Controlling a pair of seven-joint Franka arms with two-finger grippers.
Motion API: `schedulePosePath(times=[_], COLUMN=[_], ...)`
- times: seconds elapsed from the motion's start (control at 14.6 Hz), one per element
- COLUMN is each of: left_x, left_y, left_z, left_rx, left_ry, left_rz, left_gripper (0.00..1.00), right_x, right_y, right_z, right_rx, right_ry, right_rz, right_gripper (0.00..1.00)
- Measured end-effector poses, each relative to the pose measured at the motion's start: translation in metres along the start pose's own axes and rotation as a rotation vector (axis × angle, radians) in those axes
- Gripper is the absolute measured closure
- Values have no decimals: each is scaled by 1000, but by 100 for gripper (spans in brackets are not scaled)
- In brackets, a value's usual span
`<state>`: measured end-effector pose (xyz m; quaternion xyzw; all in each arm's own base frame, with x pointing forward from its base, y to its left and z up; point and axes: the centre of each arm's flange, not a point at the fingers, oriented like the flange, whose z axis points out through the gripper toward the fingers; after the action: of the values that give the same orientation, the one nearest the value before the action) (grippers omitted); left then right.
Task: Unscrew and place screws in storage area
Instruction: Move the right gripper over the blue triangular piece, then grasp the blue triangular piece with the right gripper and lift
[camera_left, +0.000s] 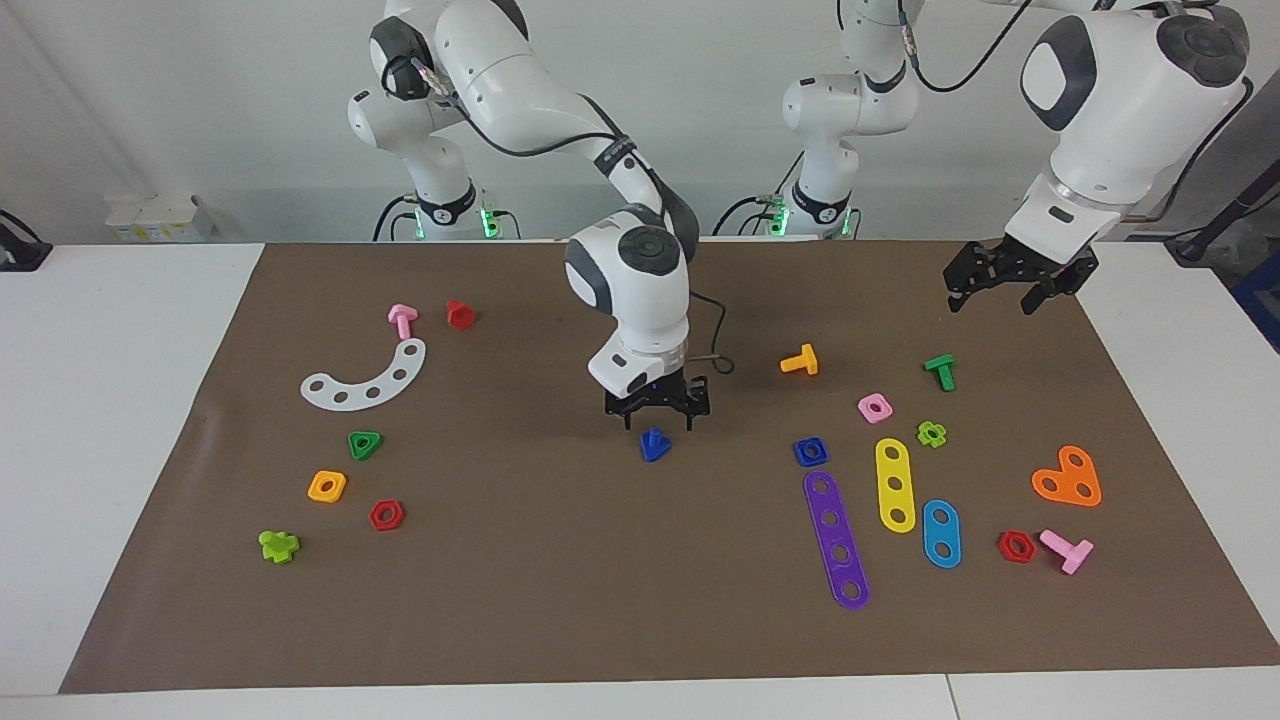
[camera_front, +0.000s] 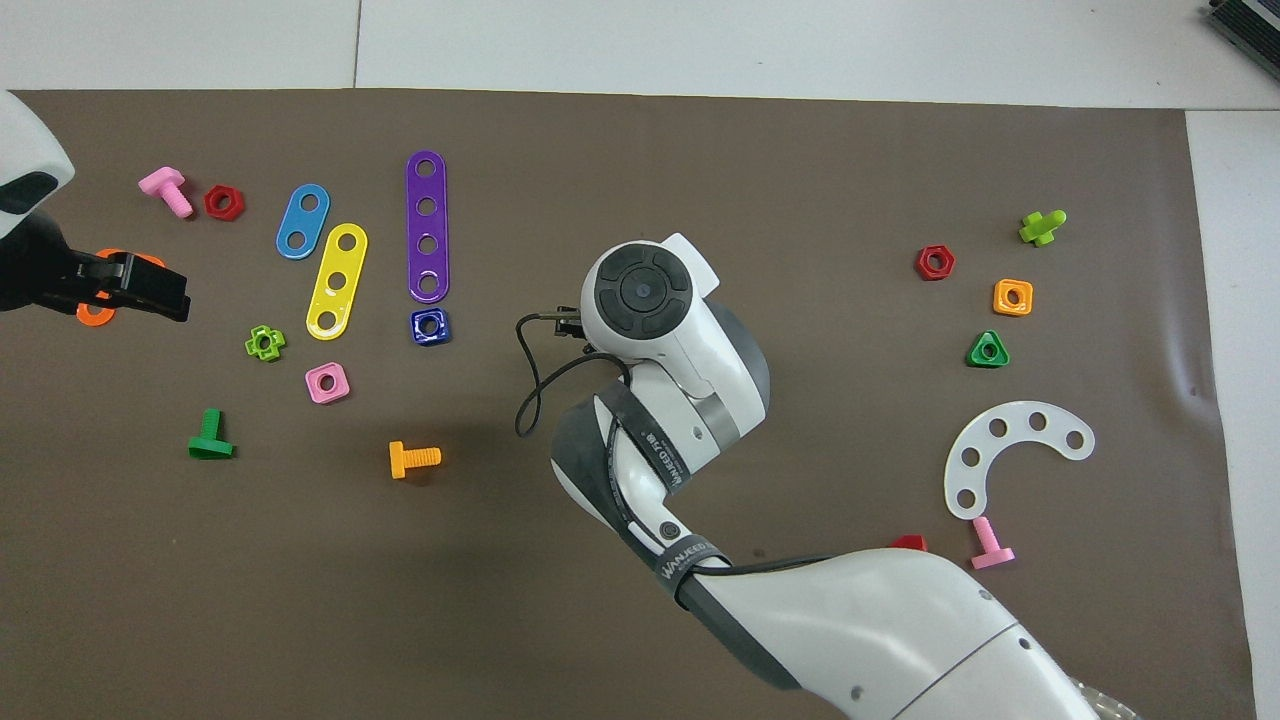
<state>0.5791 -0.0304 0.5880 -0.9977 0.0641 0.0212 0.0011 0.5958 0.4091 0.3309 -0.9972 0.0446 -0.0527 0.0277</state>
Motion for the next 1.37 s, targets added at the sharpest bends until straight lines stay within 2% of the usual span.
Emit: schedulePosePath(times=[0.07, 0.14, 0.27, 0.41, 0.48, 0.82, 1.1, 1.3, 1.37], left_x=[0, 0, 0, 0, 1, 4, 5, 5, 4], left_y=[0, 0, 0, 0, 0, 1, 4, 4, 4], left_z=[1, 2, 2, 1, 0, -2, -10, -13, -15], left_rx=[0, 0, 1, 1, 2, 4, 5, 6, 5], left_ry=[-2, -3, -2, 3, 12, 38, 58, 59, 59], left_rz=[0, -1, -1, 0, 0, 3, 7, 6, 7], left_gripper=[0, 0, 0, 0, 0, 0, 0, 0, 0], right_x=[-1, -1, -1, 0, 0, -4, -4, -3, -1], right_y=[0, 1, 2, 3, 4, 8, 8, 10, 11], right_z=[5, 8, 11, 11, 12, 24, 24, 24, 24], right_rx=[-5, -9, -15, -13, -10, -18, -19, -23, -28], right_ry=[-4, -5, -6, 5, 13, 10, 9, 12, 18], right_rz=[-2, -3, -4, -6, -7, -11, -10, -12, -15], right_gripper=[9, 14, 37, 41, 49, 51, 57, 66, 75])
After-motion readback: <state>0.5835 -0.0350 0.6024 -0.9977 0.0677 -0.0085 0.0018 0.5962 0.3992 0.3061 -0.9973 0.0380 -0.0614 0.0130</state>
